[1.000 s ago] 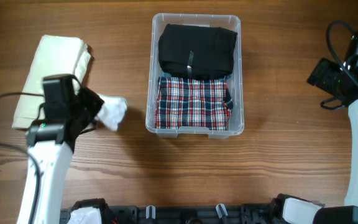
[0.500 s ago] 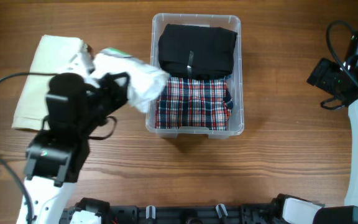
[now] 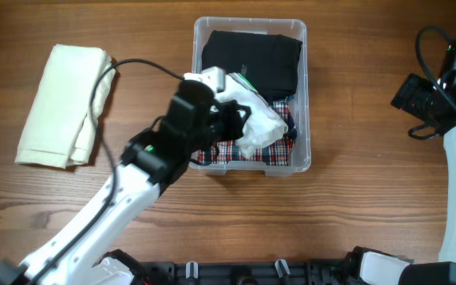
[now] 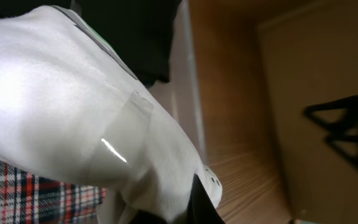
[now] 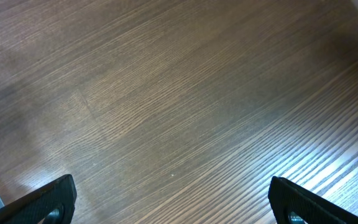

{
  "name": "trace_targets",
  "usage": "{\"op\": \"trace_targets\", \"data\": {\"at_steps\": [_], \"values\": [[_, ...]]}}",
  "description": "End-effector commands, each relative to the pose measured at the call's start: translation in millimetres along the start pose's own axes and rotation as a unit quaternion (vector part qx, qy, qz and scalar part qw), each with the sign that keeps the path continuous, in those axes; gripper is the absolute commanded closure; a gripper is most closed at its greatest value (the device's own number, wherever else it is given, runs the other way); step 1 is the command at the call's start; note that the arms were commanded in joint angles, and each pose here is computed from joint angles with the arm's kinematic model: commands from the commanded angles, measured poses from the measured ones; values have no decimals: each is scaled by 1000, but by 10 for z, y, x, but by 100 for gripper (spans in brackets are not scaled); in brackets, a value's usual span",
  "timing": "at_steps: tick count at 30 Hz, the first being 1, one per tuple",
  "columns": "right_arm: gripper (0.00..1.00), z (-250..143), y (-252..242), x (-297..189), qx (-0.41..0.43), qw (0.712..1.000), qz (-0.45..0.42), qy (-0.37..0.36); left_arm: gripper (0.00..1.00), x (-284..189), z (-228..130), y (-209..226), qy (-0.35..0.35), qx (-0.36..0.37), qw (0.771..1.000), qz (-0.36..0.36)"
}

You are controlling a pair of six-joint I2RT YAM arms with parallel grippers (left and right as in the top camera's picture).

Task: Pack container
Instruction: 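Lift the white T-shirt with the left gripper and carry it into the box, then lower the white T-shirt onto the plaid shirt's front half and release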

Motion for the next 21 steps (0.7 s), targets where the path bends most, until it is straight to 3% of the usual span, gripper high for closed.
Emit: {"op": "trace_targets", "data": {"at_steps": [1, 7, 15, 21], "values": [[0, 57, -42, -69, 3, 1000, -8, -14, 96, 280, -117, 59, 50, 64, 997, 1], [0, 57, -42, -69, 4, 1000, -8, -14, 96, 462, -433, 99, 158, 160, 973, -51], [0, 57, -42, -69, 3, 1000, -8, -14, 96, 283, -460, -264, 164, 200, 955, -146], [0, 57, -42, -69, 3, 1000, -8, -14, 96, 306, -408, -211, 149, 198, 961, -124]]}}
Point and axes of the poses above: each gripper's point midway between its finger pads, its own x axis out along the fingers, its own y axis along the line the jaws close on, z = x × y, the point moved 3 cm from there along -x, back along the fingers, and after that the axes turned 15 degrees about -x, right-handed, at the moved point
